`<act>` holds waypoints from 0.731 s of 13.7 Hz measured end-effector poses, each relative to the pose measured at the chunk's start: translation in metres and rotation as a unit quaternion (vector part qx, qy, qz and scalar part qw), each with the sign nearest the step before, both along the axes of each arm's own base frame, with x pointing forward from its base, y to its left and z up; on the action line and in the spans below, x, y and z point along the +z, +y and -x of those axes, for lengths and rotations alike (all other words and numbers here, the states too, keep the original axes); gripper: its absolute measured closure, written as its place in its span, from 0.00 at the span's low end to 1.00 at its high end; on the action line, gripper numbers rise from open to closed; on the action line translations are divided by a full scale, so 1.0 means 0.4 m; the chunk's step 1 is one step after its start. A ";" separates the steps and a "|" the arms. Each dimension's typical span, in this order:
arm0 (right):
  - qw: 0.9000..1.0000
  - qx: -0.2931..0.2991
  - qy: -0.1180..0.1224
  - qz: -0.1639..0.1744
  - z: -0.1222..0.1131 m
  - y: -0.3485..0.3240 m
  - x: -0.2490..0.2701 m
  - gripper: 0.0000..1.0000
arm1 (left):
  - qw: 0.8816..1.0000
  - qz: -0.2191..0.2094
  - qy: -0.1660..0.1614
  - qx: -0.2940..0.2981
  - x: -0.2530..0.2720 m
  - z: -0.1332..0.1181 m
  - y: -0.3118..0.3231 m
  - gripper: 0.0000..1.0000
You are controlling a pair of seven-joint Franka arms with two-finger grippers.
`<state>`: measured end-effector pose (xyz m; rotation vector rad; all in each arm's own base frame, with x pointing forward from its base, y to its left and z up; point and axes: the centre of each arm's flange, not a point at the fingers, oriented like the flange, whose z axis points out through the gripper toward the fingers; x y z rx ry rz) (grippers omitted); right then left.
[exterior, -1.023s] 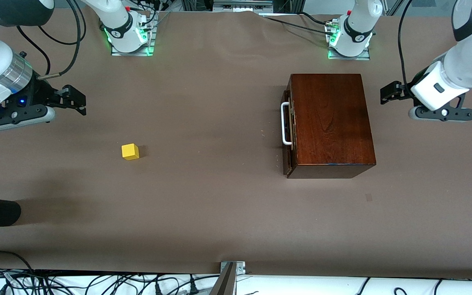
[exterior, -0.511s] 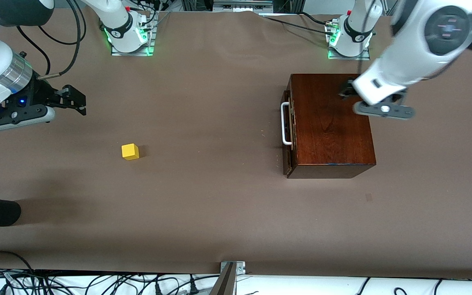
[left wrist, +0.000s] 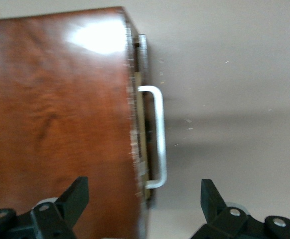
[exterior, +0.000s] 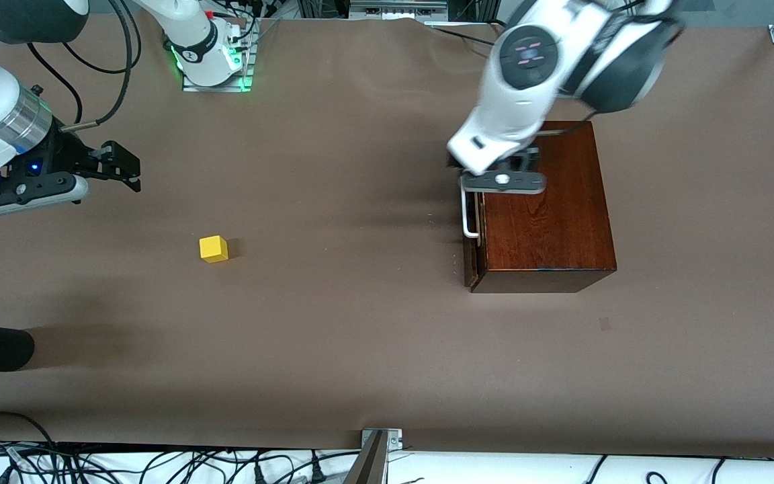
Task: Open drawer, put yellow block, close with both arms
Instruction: 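Reach the left gripper to the white drawer handle of the box, then pull the drawer open with the left gripper while the right gripper grasps the cube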
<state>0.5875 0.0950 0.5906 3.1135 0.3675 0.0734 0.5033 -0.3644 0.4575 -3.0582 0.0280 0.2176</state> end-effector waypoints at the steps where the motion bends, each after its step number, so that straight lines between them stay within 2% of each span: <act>1: 1.000 0.000 -0.003 -0.001 -0.003 0.002 -0.001 0.00 | 1.000 -0.001 -0.003 0.010 -0.043 0.010 -0.046 0.00; 4: 1.000 0.002 -0.005 -0.002 -0.029 0.012 -0.037 0.00 | 0.998 -0.049 -0.031 0.008 -0.178 0.050 -0.157 0.00; 7: 1.000 0.002 0.007 0.001 -0.055 0.017 -0.094 0.00 | 0.994 -0.100 -0.050 -0.009 -0.283 0.097 -0.222 0.00; 10: 0.999 0.002 0.045 0.009 -0.089 0.025 -0.213 0.00 | 0.991 -0.124 -0.052 -0.011 -0.337 0.083 -0.208 0.00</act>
